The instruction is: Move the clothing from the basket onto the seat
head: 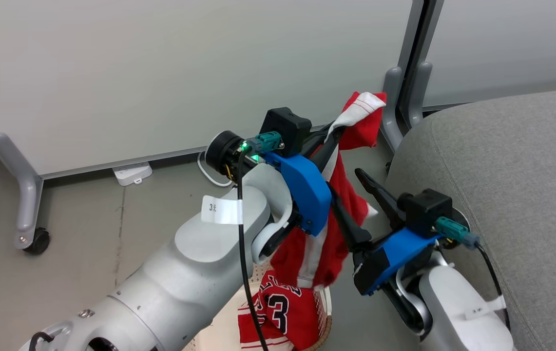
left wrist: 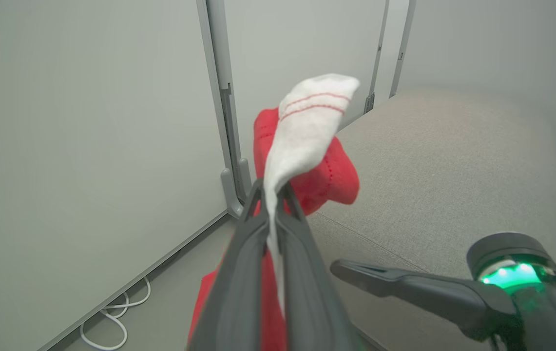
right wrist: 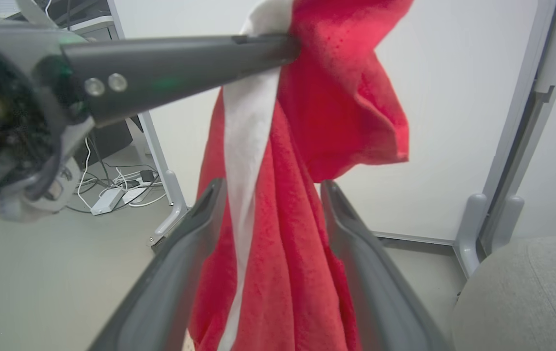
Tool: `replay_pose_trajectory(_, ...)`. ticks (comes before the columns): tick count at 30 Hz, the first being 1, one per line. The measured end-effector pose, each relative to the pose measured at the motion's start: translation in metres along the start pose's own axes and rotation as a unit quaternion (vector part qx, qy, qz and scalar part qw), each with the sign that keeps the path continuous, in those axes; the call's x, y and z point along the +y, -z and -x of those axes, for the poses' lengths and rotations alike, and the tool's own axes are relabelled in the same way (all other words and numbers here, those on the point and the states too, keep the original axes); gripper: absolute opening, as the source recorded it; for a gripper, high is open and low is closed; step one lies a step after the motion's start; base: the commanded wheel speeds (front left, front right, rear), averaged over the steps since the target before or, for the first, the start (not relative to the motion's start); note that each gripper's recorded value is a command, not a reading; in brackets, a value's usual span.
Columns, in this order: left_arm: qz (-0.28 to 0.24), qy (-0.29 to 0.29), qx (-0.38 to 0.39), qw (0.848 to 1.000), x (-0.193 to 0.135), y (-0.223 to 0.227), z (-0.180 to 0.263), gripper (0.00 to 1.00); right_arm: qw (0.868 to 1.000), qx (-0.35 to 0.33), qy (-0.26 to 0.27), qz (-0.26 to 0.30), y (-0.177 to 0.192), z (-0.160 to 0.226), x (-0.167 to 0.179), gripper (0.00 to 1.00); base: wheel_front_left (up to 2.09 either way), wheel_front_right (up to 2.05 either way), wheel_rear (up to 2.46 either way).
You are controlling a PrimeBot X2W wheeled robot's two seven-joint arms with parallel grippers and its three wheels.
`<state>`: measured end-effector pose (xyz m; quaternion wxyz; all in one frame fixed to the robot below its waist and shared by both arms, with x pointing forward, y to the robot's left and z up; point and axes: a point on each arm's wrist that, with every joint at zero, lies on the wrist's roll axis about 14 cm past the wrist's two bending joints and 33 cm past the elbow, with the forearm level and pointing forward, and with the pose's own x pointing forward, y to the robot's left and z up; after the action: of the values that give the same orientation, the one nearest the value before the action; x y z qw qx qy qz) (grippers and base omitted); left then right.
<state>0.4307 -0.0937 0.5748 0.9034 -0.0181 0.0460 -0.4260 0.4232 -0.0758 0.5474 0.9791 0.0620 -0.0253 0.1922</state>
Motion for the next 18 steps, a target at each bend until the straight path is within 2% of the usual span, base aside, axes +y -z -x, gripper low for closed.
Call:
replay_pose_trajectory(6,0.004,0.010,0.006,1.000,-0.006,0.004,-0.001,0.00,1.000,0.015,-0.012,0.016,0.003,-0.017,0.001,1.00,0.00,0.00,0.00)
replay_pose_trajectory(16,0.016,0.034,0.004,0.999,-0.022,0.004,-0.002,0.00,0.993,0.109,-0.021,0.024,0.052,-0.020,-0.001,1.00,0.00,0.00,0.00)
replay_pose_trajectory(17,0.016,0.035,0.003,0.999,-0.022,0.003,-0.002,0.00,0.993,0.115,-0.022,0.023,0.055,-0.018,0.000,0.89,0.00,0.00,0.00)
replay_pose_trajectory(18,0.016,0.036,0.002,0.999,-0.023,0.003,-0.002,0.00,0.992,0.119,-0.022,0.022,0.057,-0.018,0.000,0.42,0.00,0.00,0.00)
